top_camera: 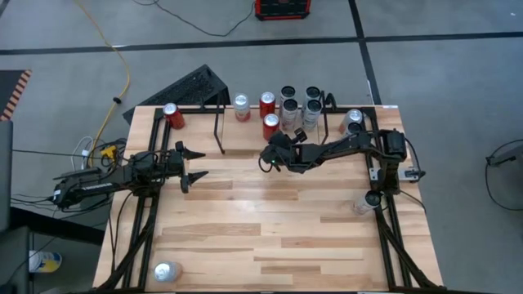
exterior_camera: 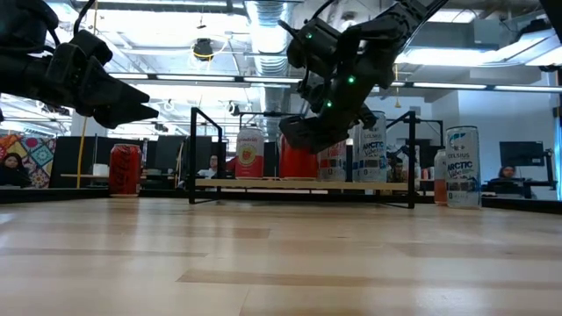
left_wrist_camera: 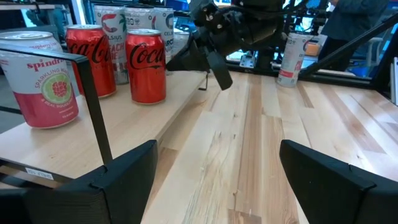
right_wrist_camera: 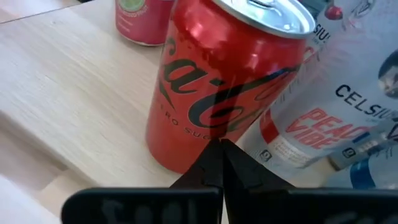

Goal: Place canned beverage on shelf
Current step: Put the bottom red black soda can on the shelf aligned with the other red black soda can

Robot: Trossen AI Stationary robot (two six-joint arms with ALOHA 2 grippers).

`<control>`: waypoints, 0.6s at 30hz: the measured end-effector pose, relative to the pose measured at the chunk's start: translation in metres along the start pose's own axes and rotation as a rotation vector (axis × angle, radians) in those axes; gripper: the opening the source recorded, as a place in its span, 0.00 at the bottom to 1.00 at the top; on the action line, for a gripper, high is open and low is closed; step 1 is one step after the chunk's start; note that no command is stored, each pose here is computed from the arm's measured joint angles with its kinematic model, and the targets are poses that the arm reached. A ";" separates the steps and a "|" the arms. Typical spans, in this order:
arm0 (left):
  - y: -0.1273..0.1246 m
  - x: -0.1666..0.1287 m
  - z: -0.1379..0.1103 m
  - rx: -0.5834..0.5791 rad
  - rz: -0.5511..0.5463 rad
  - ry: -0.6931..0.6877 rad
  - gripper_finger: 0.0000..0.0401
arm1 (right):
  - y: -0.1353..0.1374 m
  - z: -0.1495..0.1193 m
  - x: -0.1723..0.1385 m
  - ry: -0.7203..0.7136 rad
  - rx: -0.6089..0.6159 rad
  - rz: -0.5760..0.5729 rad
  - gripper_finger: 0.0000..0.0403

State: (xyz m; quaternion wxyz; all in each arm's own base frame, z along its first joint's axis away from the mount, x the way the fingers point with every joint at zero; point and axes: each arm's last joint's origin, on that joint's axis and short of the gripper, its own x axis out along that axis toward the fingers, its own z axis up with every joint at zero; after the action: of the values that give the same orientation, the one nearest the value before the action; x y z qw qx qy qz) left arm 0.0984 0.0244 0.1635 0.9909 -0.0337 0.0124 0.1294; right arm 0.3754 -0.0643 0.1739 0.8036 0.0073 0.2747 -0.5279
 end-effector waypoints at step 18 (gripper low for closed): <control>0.000 0.000 0.000 0.000 0.000 0.000 0.81 | -0.013 0.008 0.019 0.005 -0.026 -0.023 0.05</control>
State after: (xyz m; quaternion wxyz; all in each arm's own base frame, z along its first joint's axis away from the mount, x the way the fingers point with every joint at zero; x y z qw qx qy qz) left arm 0.0984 0.0244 0.1635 0.9909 -0.0337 0.0125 0.1294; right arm 0.3733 -0.0886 0.1756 0.7967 -0.0050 0.2839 -0.5336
